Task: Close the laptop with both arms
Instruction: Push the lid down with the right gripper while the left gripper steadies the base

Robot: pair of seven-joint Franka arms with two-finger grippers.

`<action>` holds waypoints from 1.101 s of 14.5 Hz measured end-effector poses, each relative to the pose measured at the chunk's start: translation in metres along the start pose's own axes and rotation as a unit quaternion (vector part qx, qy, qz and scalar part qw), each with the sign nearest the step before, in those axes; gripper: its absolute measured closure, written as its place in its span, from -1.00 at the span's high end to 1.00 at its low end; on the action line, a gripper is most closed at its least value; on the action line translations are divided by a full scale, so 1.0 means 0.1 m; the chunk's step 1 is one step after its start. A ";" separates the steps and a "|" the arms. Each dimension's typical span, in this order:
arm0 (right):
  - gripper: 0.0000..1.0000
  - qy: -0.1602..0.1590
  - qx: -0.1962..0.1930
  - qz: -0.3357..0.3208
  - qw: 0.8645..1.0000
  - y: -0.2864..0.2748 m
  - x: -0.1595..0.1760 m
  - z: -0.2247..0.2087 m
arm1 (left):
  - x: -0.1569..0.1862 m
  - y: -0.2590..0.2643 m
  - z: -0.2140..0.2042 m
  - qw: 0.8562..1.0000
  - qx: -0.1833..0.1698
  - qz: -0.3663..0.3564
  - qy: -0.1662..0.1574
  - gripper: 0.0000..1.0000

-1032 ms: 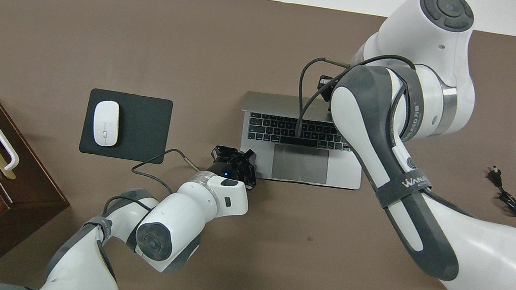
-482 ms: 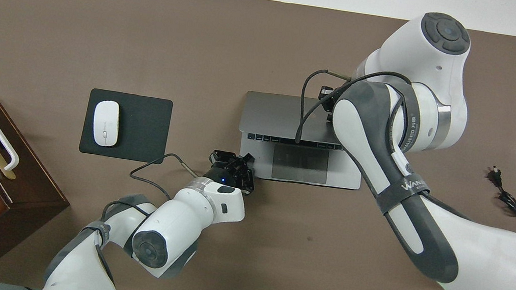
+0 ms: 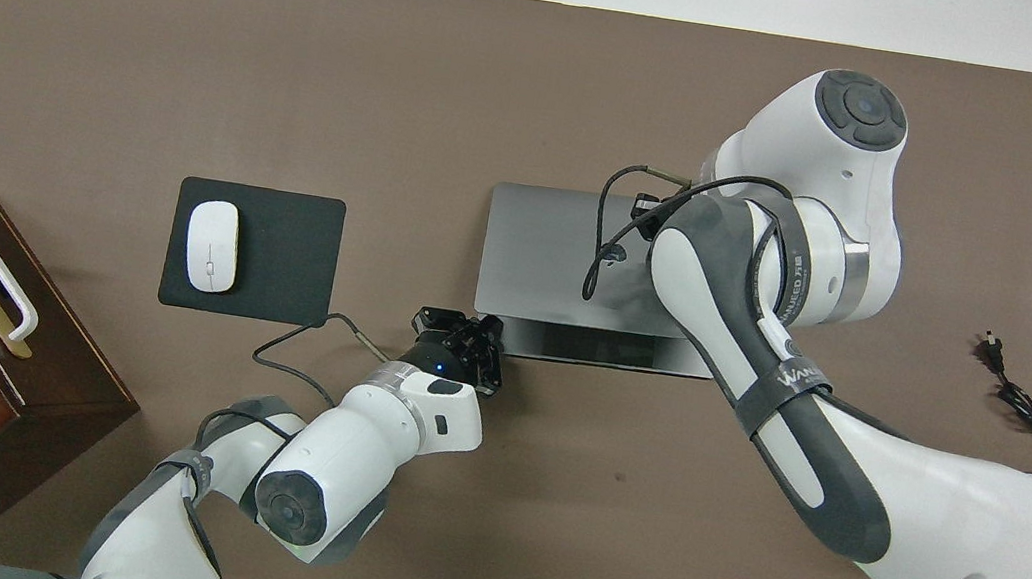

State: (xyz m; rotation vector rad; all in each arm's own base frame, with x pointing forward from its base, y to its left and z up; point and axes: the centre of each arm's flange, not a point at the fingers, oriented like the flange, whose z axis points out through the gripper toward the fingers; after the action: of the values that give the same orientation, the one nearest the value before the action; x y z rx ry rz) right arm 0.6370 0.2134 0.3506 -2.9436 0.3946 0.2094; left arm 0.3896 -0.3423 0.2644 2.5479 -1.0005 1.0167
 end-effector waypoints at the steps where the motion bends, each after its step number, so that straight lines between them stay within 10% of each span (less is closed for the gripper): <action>1: -0.98 0.001 0.000 0.001 1.000 0.01 -0.01 0.03 | -0.01 0.00 -0.01 1.000 0.000 0.000 0.000 -0.98; 16: -0.98 0.011 0.001 0.006 1.000 0.11 -0.06 0.30 | -0.02 0.00 -0.02 1.000 0.000 0.004 -0.001 -0.98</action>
State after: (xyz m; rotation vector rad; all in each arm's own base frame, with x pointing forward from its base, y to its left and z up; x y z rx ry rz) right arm 0.6251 0.2098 0.3211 -2.9443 0.4165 0.1784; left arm 0.3870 -0.3403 0.2645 2.5470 -1.0121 1.0170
